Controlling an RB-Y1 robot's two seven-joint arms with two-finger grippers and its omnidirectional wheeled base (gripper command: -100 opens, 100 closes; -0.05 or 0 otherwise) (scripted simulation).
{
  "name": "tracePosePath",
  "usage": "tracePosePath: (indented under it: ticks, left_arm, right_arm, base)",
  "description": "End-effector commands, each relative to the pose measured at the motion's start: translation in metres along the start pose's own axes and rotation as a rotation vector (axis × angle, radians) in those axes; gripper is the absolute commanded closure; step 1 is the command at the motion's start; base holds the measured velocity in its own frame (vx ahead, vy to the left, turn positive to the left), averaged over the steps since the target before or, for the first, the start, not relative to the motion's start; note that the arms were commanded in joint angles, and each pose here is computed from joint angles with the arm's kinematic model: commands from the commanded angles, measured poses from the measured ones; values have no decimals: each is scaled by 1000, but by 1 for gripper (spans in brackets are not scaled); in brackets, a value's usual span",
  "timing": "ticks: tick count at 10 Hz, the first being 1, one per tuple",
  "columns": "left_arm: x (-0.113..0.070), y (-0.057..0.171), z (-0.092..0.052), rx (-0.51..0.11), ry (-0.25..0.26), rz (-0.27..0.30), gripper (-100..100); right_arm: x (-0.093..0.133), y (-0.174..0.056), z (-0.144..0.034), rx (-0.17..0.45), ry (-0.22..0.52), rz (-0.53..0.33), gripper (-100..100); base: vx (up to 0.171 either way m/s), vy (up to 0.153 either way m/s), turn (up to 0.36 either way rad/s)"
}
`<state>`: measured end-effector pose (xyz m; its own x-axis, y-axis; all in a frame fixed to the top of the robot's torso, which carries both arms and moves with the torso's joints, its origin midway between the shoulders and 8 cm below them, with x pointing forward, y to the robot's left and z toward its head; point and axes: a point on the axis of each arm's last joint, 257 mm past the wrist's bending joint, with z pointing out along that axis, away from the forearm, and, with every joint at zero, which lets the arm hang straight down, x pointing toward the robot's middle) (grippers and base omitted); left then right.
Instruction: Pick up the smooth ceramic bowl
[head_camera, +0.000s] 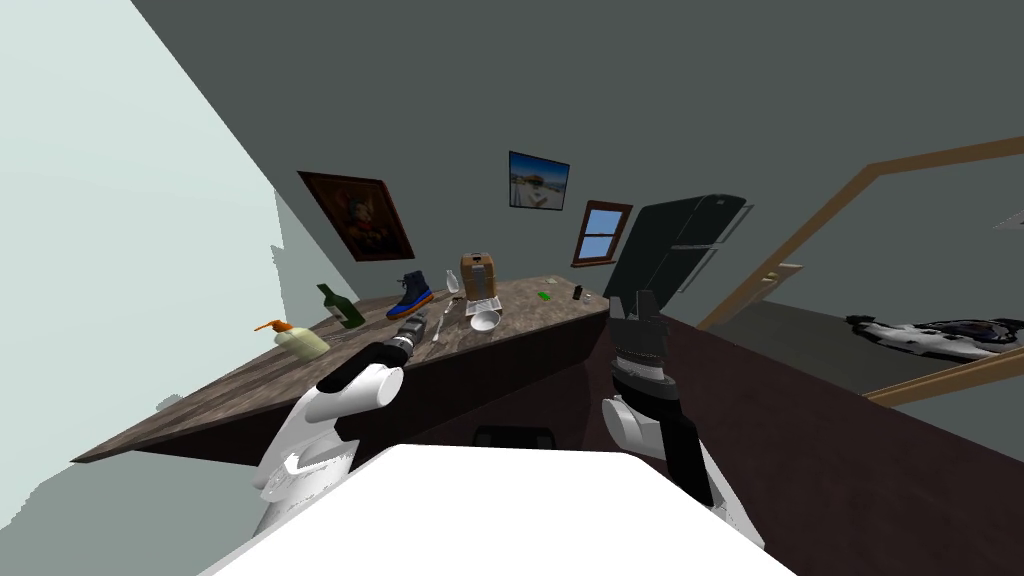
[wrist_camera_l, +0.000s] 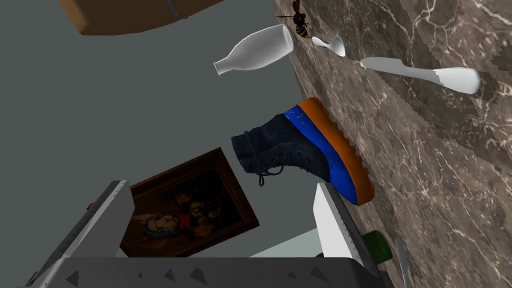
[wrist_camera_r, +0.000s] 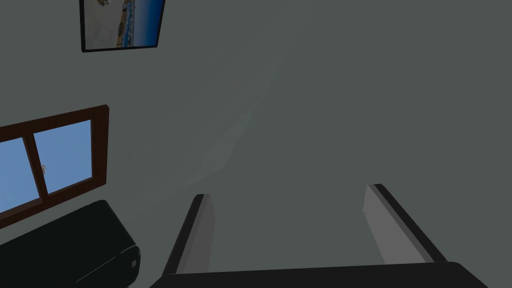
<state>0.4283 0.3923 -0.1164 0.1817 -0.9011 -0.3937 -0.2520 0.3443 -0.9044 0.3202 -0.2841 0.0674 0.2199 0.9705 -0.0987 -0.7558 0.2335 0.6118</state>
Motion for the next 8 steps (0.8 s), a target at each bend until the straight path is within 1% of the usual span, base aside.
tracePosePath:
  ticks: [1,2,3,4,6,7,8]
  left_arm:
    - [2,9,0,-33,10,1,-100]
    - [0,12,2,-57,14,3,-100]
    - [3,18,1,-81,22,3,-100]
    - [3,20,1,-89,24,3,-100]
    - [4,30,1,-137,38,5,-100]
    - [5,31,1,-144,40,5,-100]
    - [4,34,2,-166,46,5,-100]
  right_arm:
    - [0,0,0,0,0,0,0]
    - [0,0,0,0,0,0,0]
    - [0,0,0,0,0,0,0]
    - [0,0,0,0,0,0,0]
    - [0,0,0,0,0,0,0]
    - [0,0,0,0,0,0,0]
    - [0,0,0,0,0,0,0]
  base:
    - [8,-22,1]
    - [23,-41,7]
    - [26,-40,14]
    - [13,-20,3]
    - [28,-36,7]
    - [17,-28,2]
    - [32,-43,2]
